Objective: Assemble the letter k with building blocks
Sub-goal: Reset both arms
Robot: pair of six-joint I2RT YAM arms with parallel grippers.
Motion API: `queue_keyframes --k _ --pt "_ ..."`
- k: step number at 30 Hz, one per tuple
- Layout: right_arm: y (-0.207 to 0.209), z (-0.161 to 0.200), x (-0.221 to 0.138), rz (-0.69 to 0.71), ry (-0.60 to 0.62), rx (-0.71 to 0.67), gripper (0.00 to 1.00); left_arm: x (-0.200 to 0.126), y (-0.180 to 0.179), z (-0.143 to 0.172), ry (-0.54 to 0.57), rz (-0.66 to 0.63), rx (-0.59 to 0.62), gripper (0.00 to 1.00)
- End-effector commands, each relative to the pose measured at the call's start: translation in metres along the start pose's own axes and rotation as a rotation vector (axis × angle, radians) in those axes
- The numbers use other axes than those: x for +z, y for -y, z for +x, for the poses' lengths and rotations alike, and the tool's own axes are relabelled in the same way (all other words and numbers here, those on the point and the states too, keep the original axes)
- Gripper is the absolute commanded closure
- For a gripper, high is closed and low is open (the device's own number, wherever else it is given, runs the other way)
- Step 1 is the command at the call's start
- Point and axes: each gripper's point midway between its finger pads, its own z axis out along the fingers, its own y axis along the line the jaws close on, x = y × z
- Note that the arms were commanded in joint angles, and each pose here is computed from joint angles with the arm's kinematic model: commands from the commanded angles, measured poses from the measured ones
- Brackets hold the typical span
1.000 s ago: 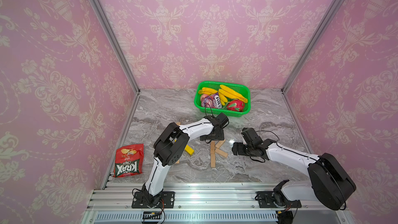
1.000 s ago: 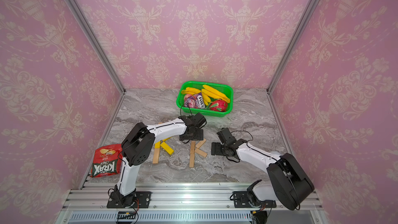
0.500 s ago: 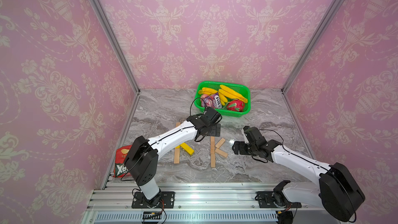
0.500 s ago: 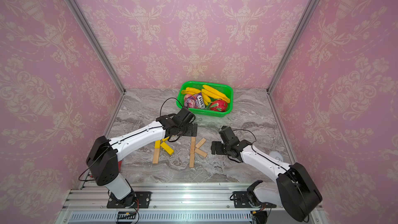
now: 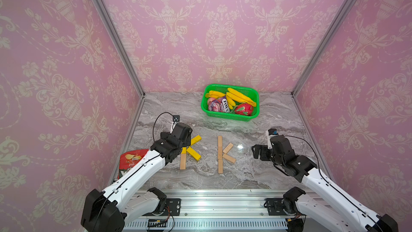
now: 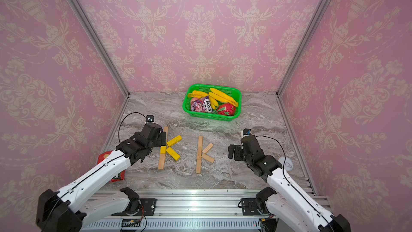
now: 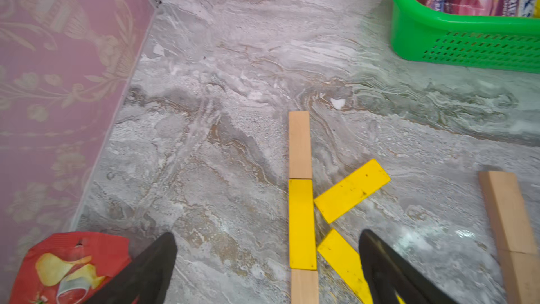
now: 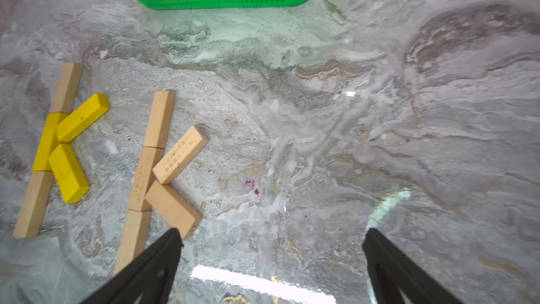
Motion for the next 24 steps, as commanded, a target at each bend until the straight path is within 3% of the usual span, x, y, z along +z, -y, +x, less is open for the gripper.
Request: queue_keyframes --k 1,5,7,12,16,21,24 --pt "0.040 -0.028 -0.010 0.227 0.099 -0.096 0.00 0.008 -0.030 -0.007 0.068 -0.211 0.090 0.01" --pt "0.052 -0.056 -0.012 0.324 0.266 -0.199 0.00 0.028 -0.043 0.002 0.082 -0.338 0.112 0.01" --pt "0.063 -0.063 -0.010 0.387 0.342 -0.212 0.00 0.040 -0.049 0.011 0.104 -0.351 0.064 0.01" --pt "0.109 -0.057 -0.002 0.518 0.448 -0.084 0.00 0.054 -0.051 -0.006 0.212 -0.287 -0.013 0.01" --pt "0.131 -0.043 0.007 0.446 0.546 0.039 0.00 0.071 -0.061 -0.009 0.244 -0.275 -0.057 0.01" --pt "0.135 -0.047 0.007 0.393 0.590 0.052 0.00 0.097 -0.058 0.021 0.210 -0.229 -0.058 0.01" --pt "0.134 -0.056 0.016 0.357 0.583 0.038 0.00 0.100 -0.052 0.018 0.240 -0.187 -0.044 0.01"
